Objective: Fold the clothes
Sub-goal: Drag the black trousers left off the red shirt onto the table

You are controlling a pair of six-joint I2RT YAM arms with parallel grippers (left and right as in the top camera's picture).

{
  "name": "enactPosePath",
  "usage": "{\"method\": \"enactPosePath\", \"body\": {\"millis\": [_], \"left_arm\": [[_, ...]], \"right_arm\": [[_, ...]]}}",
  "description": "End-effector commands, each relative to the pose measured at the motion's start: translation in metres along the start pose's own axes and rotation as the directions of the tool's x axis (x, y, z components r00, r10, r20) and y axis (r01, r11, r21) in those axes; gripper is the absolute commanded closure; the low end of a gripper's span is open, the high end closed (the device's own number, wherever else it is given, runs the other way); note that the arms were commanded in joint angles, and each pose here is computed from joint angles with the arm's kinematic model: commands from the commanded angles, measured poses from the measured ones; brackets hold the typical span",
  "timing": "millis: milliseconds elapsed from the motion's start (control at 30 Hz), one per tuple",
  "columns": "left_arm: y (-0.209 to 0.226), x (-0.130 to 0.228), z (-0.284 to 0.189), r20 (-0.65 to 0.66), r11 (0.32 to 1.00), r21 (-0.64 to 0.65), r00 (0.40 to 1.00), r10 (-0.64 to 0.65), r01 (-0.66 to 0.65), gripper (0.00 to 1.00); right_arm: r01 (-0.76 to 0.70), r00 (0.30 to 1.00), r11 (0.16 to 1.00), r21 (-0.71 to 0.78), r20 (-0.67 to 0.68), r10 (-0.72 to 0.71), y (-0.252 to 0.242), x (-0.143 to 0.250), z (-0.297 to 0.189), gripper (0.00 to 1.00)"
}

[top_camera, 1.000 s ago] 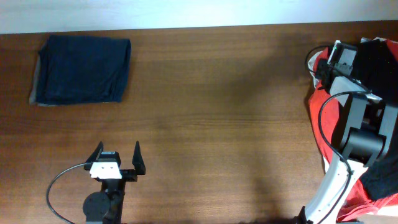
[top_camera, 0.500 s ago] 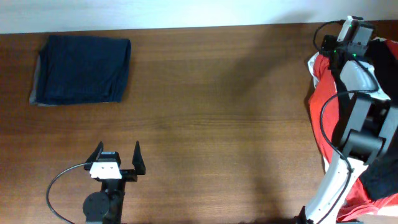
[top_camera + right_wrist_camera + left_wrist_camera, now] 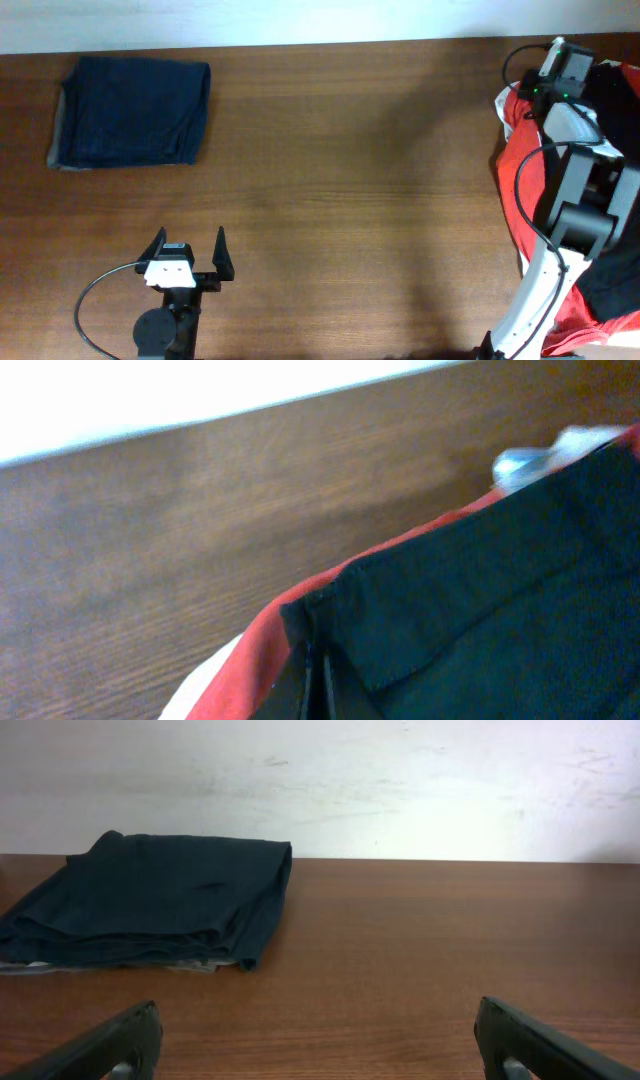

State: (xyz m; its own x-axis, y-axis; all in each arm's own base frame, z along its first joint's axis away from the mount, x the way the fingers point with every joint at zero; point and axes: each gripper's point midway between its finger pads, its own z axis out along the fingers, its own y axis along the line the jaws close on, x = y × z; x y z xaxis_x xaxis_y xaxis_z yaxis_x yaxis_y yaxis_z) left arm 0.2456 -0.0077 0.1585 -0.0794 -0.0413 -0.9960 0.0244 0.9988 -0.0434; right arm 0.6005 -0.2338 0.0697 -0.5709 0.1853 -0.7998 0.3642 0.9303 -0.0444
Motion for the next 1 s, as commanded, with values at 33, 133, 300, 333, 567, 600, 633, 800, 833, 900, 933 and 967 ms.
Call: {"method": "enactPosePath", "body": {"millis": [33,133,300,333,567,600,633,800,833,900,933,967], "left_arm": [[0.001,0.002,0.000,-0.001,1.000,0.000,1.000,0.015,-0.015,0.00],[0.001,0.002,0.000,-0.001,1.000,-0.001,1.000,0.015,-0.015,0.00],[0.001,0.002,0.000,-0.001,1.000,0.000,1.000,0.015,-0.015,0.01],[0.001,0.002,0.000,-0.001,1.000,0.000,1.000,0.015,-0.015,0.01],[0.001,0.002,0.000,-0.001,1.000,0.000,1.000,0.015,-0.015,0.01],[0.001,0.002,0.000,-0.001,1.000,0.000,1.000,0.015,-0.015,0.01],[0.000,0.002,0.000,-0.001,1.000,0.000,1.000,0.015,-0.015,0.01],[0.001,0.002,0.000,-0.001,1.000,0.000,1.000,0.015,-0.015,0.01],[0.001,0.002,0.000,-0.001,1.000,0.000,1.000,0.015,-0.015,0.01],[0.001,0.002,0.000,-0.001,1.000,0.000,1.000,0.015,-0.015,0.01],[0.000,0.002,0.000,-0.001,1.000,0.000,1.000,0.015,-0.015,0.01],[0.001,0.002,0.000,-0.001,1.000,0.000,1.000,0.015,-0.015,0.01]], "right_arm": [[-0.055,0.998,0.997,0.059,0.019,0.054,-0.049,-0.027,-0.030,0.96],[-0.060,0.998,0.997,0.044,-0.024,0.061,-0.051,-0.023,-0.041,0.96],[-0.029,0.996,0.923,-0.384,0.069,0.060,0.072,-0.089,-0.122,0.96],[-0.001,0.999,0.889,-0.457,0.032,0.018,0.116,-0.081,-0.138,0.96],[0.113,0.831,0.574,-0.811,-0.239,-0.502,0.387,0.121,-0.269,0.96],[0.106,0.792,0.561,-0.821,-0.272,-0.547,0.421,0.159,-0.292,0.96],[0.110,0.769,0.570,-0.814,-0.294,-0.568,0.444,0.186,-0.309,0.96],[0.187,0.730,0.433,-0.882,-0.170,-0.662,0.515,0.251,-0.389,0.96],[0.192,0.725,0.418,-0.888,-0.159,-0.670,0.518,0.256,-0.396,0.96],[0.169,0.736,0.429,-0.887,-0.176,-0.654,0.521,0.255,-0.399,0.96],[0.138,0.748,0.421,-0.897,-0.184,-0.637,0.525,0.251,-0.401,0.96],[0.103,0.757,0.376,-0.921,-0.172,-0.630,0.532,0.247,-0.408,0.96]]}}
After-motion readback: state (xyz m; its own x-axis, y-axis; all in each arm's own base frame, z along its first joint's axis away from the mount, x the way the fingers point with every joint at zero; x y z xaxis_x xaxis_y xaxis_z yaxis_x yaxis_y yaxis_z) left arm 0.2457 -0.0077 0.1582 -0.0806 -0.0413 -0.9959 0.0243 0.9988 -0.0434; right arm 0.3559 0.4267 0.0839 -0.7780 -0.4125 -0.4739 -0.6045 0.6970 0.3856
